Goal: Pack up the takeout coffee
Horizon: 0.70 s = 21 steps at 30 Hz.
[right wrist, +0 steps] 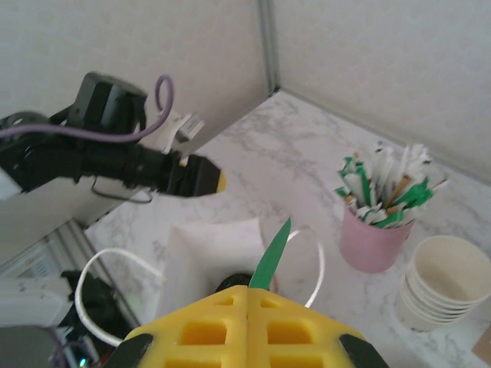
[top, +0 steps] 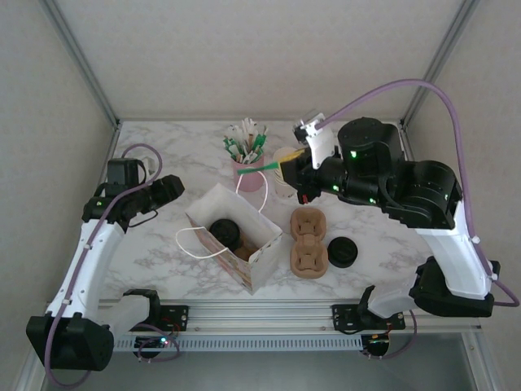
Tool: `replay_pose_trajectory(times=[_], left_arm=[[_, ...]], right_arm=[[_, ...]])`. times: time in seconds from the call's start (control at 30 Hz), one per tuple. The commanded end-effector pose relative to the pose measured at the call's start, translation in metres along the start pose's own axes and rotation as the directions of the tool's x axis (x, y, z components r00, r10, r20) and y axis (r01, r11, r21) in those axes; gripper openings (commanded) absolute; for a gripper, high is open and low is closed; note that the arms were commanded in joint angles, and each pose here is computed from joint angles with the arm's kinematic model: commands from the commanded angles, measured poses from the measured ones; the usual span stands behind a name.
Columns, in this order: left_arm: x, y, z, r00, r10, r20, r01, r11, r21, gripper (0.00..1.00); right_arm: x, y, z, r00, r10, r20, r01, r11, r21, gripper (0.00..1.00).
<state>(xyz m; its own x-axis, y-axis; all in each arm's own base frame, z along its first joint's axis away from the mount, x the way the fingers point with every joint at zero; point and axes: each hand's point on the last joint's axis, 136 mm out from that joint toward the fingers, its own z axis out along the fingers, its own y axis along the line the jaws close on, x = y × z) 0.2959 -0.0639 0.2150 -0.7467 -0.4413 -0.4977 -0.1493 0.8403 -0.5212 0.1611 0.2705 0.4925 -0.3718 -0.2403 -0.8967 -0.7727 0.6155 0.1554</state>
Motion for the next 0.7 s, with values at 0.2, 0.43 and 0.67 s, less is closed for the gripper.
replay_pose_trajectory(times=[0.2,0.43,0.67], left_arm=[[-0.008,-0.002,-0.010,0.998,0.034,0.060,-0.036,0.999,0.021,0.67],[-0.010,-0.048,-0.040,0.984,0.096,0.149,-0.132,0.957,0.259,0.66],[-0.005,-0.076,-0.078,0.945,0.139,0.296,-0.254,0.882,0.397,0.67]], right_arm=[[0.025,0.026,-0.020,0.998,0.000,-0.064,-0.007,0.993,-0.121,0.00],[0.064,0.026,0.001,0.973,-0.023,-0.231,0.000,0.995,-0.102,0.00],[0.108,0.017,0.044,0.894,-0.055,-0.445,0.051,0.998,-0.020,0.00]])
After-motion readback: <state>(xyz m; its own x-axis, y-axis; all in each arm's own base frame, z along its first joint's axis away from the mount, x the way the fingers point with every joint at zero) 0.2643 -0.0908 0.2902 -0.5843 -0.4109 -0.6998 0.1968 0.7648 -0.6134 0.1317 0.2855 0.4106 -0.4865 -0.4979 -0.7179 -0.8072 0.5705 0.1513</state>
